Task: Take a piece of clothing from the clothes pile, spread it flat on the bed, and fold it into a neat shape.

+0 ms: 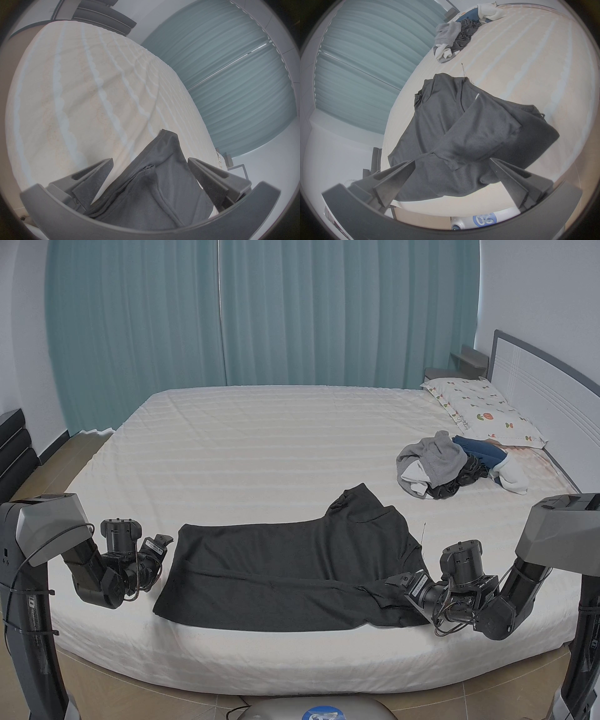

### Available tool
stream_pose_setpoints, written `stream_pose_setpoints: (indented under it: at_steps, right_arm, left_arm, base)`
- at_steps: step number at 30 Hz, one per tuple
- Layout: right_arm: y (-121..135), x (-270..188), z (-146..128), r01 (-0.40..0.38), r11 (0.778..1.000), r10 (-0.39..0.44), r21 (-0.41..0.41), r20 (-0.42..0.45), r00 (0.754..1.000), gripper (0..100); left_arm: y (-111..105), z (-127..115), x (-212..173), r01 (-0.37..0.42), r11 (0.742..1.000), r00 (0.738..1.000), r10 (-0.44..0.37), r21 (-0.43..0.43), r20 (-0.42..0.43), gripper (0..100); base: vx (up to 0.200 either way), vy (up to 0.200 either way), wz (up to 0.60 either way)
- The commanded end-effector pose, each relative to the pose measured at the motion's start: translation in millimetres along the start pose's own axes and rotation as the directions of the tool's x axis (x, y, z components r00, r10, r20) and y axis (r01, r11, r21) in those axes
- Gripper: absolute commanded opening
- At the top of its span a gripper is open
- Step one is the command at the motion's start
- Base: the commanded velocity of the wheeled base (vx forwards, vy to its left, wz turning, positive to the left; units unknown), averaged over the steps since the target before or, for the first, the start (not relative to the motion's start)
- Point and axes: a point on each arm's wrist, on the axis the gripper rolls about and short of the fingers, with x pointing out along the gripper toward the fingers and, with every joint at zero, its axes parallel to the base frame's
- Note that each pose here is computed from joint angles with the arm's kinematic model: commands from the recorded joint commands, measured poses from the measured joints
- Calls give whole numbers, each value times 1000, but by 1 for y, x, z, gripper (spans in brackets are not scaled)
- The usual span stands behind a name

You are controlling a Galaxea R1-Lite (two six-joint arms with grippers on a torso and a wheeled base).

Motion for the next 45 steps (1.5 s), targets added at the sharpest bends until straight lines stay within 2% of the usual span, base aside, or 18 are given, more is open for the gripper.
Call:
stream_pose_setpoints:
  at_steps: [1, 12, 18, 43, 44, 45]
  right_arm:
    - [-5, 6, -2, 16, 1000, -16, 2, -10, 1000, 100]
    - [-11, 21, 1, 23, 999, -23, 28, -1, 1000, 100]
    - [-14, 28, 0, -17, 999, 16, 32, 30, 999, 100]
    - [-16, 31, -1, 7, 1000, -7, 29, 32, 999, 100]
    - [-17, 33, -1, 7, 999, -8, 32, 33, 999, 0]
    - [-17, 33, -1, 6, 999, -8, 33, 35, 999, 0]
  left_arm:
    - [1, 0, 1, -3, 1000, 1000, 3, 0, -1, 100]
    - [1, -1, 1, -3, 1000, 1000, 3, 4, -2, 100]
    - [1, -1, 1, -3, 1000, 1000, 3, 4, -2, 100]
    - [2, -2, 2, -9, 1000, 1000, 9, 6, 0, 100]
    - [2, -2, 2, -8, 1000, 1000, 8, 6, 1, 100]
    - [2, -2, 2, -9, 1000, 1000, 9, 6, 0, 100]
  base:
    - [0, 0, 0]
    - [0, 0, 0]
    - [0, 0, 0]
    - [0, 0, 0]
    - [0, 0, 0]
    - [0, 0, 0]
